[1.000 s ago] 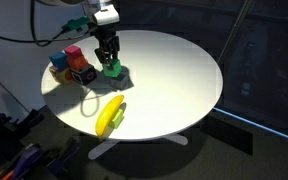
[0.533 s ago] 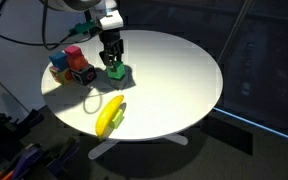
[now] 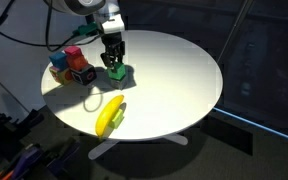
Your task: Put the green block on the grey block
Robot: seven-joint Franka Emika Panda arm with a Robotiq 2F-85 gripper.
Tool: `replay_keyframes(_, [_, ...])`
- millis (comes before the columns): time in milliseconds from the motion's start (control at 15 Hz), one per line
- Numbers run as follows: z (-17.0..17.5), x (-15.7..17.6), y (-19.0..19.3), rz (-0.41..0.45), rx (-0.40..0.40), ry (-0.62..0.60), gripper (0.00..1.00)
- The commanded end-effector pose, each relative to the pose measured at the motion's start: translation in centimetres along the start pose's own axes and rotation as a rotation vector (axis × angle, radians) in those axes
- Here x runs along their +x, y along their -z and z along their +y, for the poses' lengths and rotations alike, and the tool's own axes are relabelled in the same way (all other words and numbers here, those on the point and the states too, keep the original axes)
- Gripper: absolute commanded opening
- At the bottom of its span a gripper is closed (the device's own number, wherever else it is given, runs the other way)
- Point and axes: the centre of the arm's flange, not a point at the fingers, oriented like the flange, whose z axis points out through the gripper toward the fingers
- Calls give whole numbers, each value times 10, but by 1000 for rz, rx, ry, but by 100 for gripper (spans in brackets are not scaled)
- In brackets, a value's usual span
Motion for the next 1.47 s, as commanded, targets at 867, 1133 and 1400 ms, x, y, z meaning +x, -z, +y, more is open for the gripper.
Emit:
replay_keyframes(867, [-3,14,0,-9,-4,-12,30])
replay_keyframes(1133, [-2,12,-2,-12,-8,-11,30])
replay_keyframes(1400, [-1,12,-6,-14,-14,-11,30])
